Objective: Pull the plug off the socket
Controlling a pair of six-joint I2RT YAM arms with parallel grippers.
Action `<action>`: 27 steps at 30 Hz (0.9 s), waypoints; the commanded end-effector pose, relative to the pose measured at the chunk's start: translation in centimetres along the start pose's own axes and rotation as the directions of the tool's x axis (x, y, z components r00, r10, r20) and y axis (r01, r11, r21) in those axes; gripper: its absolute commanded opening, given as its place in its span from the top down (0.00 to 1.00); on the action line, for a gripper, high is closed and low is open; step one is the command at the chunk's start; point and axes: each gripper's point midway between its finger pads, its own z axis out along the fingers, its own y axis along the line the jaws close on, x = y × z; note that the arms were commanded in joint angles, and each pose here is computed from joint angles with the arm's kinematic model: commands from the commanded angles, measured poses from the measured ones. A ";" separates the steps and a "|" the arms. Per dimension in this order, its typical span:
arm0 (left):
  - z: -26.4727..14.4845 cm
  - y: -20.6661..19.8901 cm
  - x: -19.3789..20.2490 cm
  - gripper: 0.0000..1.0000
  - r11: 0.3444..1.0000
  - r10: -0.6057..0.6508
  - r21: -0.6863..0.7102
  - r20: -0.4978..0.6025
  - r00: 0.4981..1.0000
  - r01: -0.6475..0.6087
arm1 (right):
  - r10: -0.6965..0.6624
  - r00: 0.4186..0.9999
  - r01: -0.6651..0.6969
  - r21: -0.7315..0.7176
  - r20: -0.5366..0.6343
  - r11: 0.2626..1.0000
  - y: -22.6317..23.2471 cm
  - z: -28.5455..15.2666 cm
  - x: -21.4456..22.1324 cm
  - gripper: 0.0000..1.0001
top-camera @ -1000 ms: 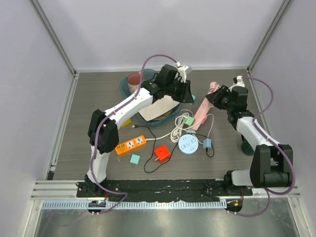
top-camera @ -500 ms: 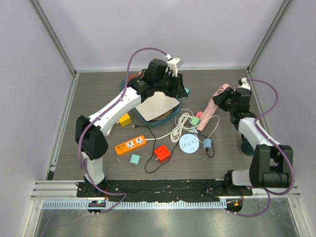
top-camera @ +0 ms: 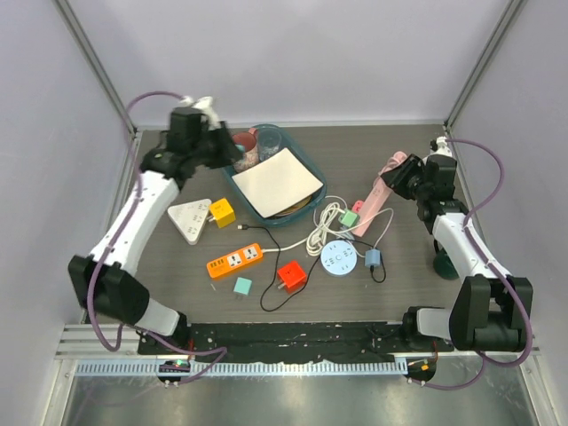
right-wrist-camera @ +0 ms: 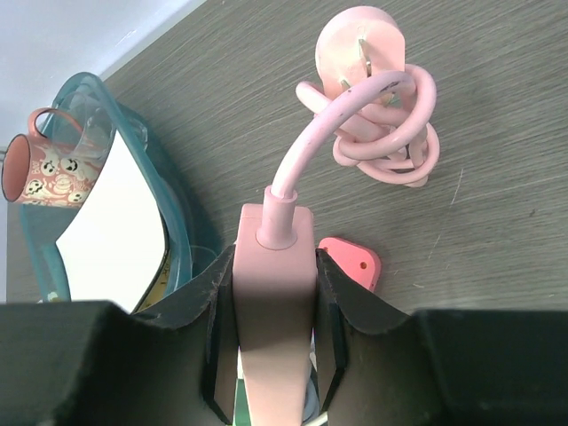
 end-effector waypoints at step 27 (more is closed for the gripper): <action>-13.0 24.9 19.7 1.00 0.291 -0.611 -0.505 0.556 0.564 0.813 | 0.014 0.999 -0.010 -0.088 0.046 0.996 3.1 -2.3 -2.5 0.99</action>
